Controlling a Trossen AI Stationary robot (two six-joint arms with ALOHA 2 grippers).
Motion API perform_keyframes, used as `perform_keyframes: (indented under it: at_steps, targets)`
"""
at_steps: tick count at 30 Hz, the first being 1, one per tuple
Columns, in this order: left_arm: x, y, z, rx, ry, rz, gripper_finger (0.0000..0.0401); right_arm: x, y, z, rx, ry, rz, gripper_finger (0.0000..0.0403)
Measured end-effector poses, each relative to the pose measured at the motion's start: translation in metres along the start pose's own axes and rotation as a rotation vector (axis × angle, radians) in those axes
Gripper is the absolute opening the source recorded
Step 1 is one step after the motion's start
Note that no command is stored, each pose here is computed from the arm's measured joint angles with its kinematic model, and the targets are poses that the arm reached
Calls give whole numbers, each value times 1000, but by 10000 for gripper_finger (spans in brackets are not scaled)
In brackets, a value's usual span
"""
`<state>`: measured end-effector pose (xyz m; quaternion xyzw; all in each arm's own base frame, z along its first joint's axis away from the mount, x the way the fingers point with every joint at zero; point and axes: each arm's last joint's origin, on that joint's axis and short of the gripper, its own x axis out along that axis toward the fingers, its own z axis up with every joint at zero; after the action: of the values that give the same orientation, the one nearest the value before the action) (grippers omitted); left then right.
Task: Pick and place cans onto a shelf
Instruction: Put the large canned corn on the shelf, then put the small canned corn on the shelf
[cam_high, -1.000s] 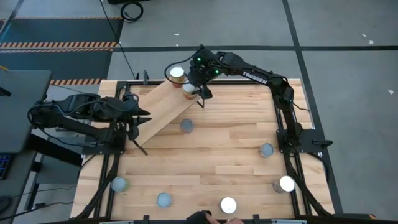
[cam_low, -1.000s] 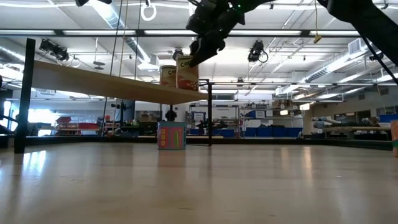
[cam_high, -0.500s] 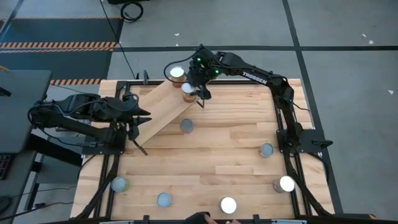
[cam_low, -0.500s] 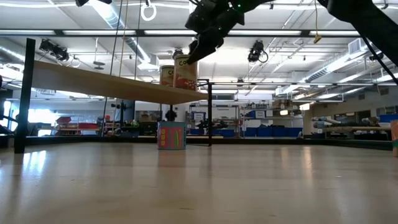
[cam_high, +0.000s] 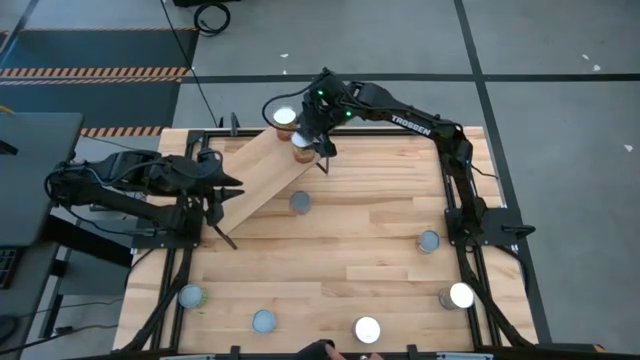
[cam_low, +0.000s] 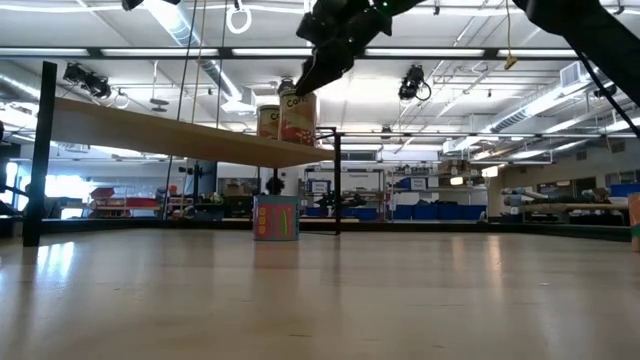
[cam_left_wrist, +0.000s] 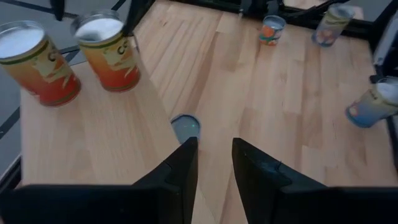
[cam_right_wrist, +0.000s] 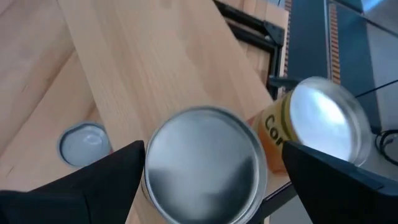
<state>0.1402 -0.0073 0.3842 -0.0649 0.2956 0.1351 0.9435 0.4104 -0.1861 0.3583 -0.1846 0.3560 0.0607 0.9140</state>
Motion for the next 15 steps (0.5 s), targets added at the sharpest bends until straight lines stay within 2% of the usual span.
perform_keyframes:
  at_steps: [8,11,15]
  targets:
    - [0,-1,4,-46,-36,-20,105,-29,5,27,-11,-45,-26,387]
    - [0,-1,4,-103,-42,-23,105,-43,10,32,32,-50,-37,385]
    - [0,-2,4,-171,-40,-28,105,-54,34,42,140,-19,24,371]
